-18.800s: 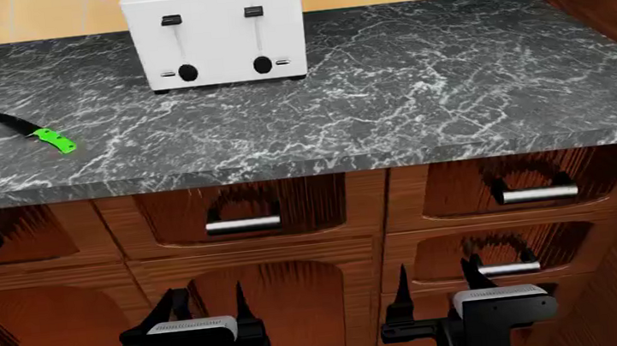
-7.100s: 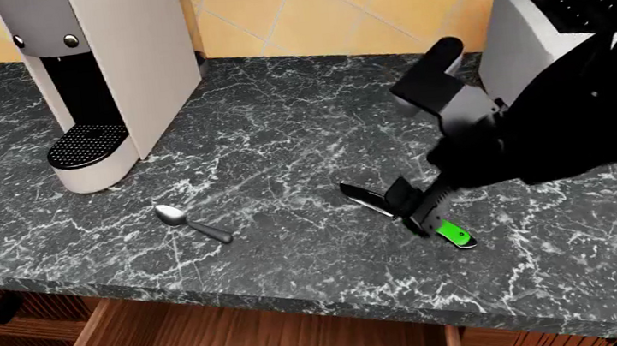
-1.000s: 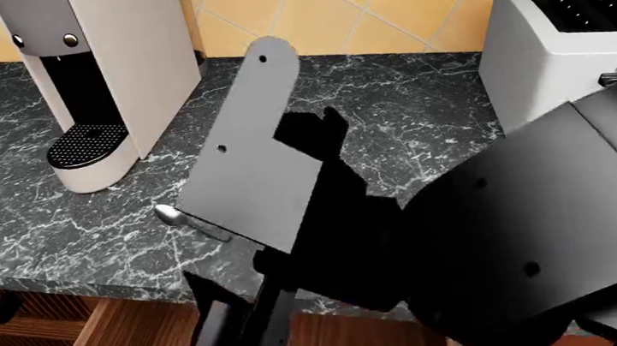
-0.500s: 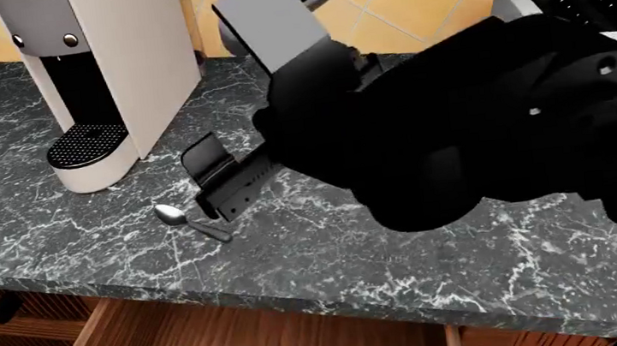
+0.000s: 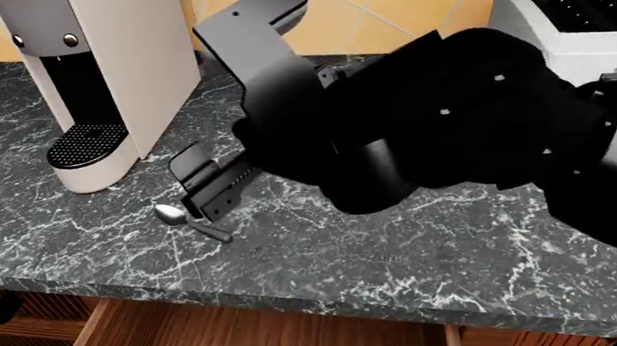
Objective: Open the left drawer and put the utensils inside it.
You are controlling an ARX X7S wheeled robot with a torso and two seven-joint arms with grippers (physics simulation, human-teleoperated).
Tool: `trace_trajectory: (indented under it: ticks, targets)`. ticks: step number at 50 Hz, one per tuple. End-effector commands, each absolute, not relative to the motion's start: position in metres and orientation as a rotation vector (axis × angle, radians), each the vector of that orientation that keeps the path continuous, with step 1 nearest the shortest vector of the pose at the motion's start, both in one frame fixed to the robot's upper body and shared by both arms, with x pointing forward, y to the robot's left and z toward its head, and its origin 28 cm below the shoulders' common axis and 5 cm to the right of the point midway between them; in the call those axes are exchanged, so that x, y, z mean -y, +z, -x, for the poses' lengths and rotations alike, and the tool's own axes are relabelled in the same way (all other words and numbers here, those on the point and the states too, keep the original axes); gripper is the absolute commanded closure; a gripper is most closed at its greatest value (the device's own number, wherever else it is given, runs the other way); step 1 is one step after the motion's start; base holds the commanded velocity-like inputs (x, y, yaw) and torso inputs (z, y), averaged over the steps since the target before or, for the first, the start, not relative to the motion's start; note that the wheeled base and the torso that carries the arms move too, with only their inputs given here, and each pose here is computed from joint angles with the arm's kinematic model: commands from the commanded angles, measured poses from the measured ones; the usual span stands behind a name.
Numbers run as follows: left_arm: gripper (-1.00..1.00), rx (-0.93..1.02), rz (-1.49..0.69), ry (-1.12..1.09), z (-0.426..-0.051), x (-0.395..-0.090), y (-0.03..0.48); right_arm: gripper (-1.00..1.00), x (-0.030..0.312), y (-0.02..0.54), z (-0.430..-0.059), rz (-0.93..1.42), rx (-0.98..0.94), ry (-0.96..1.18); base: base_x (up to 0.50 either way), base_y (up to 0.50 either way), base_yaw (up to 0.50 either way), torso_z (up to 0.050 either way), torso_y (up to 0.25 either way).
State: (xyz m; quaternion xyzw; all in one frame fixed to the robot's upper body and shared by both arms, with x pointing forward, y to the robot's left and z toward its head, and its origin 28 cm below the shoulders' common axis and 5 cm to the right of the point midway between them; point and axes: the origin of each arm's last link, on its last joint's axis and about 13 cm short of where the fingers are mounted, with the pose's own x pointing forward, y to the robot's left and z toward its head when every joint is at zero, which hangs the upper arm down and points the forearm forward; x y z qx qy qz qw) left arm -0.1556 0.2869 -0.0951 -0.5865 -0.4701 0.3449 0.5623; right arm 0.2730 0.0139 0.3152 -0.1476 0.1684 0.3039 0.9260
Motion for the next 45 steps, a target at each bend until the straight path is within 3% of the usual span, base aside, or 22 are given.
trace_trajectory:
  ticks: [1,19,45]
  targets:
    - [-1.0,1.103,1.384,0.812,0.154,-0.287,-0.096,-1.0,-0.016,0.308,-0.294,0.315,-0.335,0.67,0.0,0.0,0.0,0.0,0.0]
    - [-1.0,1.094,1.387,0.805,0.153,-0.287,-0.097,-1.0,-0.027,0.281,-0.31,0.313,-0.396,0.807,0.0,0.0,0.0,0.0,0.0]
    - [-1.0,1.08,1.392,0.8,0.15,-0.286,-0.099,-1.0,-0.04,0.253,-0.337,0.179,-0.456,0.843,0.0,0.0,0.0,0.0,0.0]
